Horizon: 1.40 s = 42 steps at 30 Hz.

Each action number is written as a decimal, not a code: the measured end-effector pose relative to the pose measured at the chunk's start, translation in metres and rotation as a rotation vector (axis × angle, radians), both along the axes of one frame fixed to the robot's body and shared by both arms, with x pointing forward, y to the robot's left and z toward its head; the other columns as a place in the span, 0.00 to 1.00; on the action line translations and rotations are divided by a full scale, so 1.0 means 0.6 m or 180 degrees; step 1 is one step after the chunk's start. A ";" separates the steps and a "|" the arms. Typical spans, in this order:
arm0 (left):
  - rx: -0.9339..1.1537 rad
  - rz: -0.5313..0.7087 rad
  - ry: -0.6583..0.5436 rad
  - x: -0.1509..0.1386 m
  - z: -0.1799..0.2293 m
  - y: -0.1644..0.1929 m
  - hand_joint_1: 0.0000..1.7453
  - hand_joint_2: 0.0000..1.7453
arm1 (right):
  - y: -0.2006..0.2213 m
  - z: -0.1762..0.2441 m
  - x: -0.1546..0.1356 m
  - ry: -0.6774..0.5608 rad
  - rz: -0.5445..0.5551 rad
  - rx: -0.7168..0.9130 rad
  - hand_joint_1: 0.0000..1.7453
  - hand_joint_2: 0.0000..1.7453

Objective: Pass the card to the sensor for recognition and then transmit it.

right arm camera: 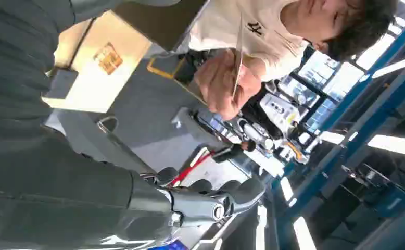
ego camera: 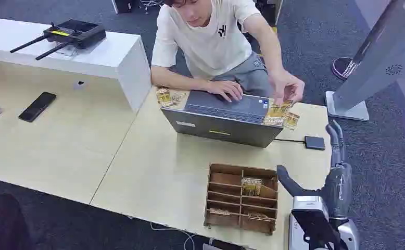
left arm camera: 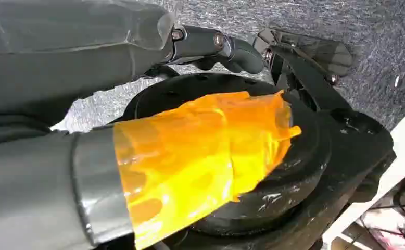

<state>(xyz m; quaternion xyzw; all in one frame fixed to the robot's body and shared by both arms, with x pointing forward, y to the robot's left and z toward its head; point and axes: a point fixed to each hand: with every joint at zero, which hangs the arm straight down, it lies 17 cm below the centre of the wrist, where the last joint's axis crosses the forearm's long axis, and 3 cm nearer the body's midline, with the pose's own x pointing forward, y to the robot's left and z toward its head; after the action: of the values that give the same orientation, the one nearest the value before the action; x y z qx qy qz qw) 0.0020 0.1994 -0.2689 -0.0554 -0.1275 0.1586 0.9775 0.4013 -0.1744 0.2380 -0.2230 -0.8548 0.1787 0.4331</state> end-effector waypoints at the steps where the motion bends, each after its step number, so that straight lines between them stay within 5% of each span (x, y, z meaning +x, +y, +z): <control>1: -0.0002 -0.0013 -0.0002 0.000 0.000 0.001 0.00 0.00 | 0.001 0.003 -0.001 -0.0045 -0.0015 -0.0043 0.00 1.00; 12: -0.0077 -0.0330 -0.0096 -0.006 0.002 0.018 0.00 0.00 | 0.042 0.062 0.007 -0.1011 -0.0245 -0.1012 0.00 1.00; 33: -0.0045 -0.0700 -0.0147 -0.027 0.003 0.054 0.00 0.00 | 0.038 0.044 0.083 -0.1219 -0.0388 -0.1847 0.00 1.00; 35: -0.0038 -0.0737 -0.0166 -0.028 0.003 0.057 0.00 0.00 | 0.033 0.041 0.089 -0.1195 -0.0410 -0.1863 0.21 1.00; 36: -0.0042 -0.0749 -0.0169 -0.029 0.004 0.057 0.00 0.00 | 0.030 0.039 0.091 -0.1183 -0.0421 -0.1868 0.21 1.00; 37: -0.0041 -0.0764 -0.0168 -0.031 0.004 0.058 0.00 0.00 | 0.027 0.038 0.093 -0.1170 -0.0432 -0.1874 0.74 1.00; 42: -0.0033 -0.0828 -0.0161 -0.035 0.003 0.059 0.00 0.00 | 0.017 0.033 0.104 -0.1130 -0.0477 -0.1905 0.95 1.00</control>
<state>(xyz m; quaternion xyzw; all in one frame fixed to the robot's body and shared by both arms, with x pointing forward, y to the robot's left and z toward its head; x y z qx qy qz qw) -0.0192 0.2349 -0.2668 -0.0806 -0.1430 0.0297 0.9860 0.4637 -0.1644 0.2580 -0.4296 -0.8078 0.3475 0.2053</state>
